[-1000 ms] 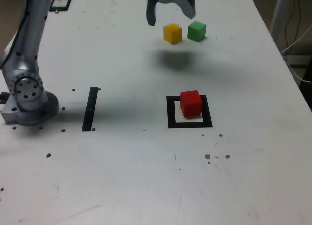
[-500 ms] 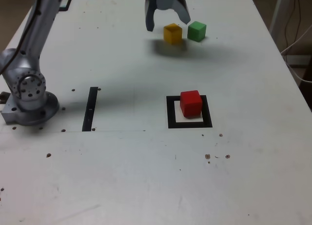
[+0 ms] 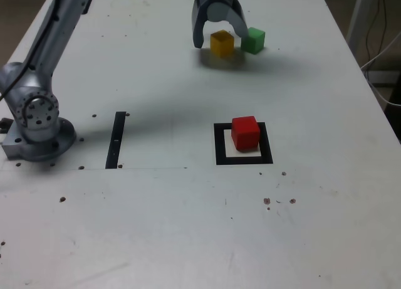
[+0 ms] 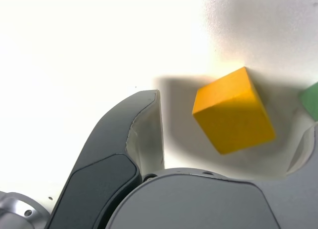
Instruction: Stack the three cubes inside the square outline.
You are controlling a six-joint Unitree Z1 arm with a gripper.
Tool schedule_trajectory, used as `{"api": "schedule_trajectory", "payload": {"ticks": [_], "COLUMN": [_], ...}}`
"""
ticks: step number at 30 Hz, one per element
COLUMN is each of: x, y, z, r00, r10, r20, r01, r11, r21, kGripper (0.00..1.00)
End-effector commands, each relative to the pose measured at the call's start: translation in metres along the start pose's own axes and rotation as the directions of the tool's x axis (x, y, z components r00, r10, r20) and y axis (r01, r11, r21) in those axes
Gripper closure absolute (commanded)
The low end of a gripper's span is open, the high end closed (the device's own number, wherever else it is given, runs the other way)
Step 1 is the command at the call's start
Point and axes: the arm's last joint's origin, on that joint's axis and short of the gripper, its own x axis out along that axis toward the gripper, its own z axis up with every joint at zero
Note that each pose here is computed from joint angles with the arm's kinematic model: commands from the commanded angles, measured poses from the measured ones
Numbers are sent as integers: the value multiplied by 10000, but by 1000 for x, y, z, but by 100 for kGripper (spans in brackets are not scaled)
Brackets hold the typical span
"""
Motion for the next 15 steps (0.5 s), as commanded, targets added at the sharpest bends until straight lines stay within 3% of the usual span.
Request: {"api": "schedule_trajectory", "payload": {"ticks": [1, 15], "x": [3, 14], "y": [1, 3], "z": [3, 9], "r00": [10000, 9999], "r10": [-2, -59], "r20": [-39, -129], "r01": [2, 59], "r11": [10000, 10000], "r21": [-18, 4], "kGripper": [3, 3]}}
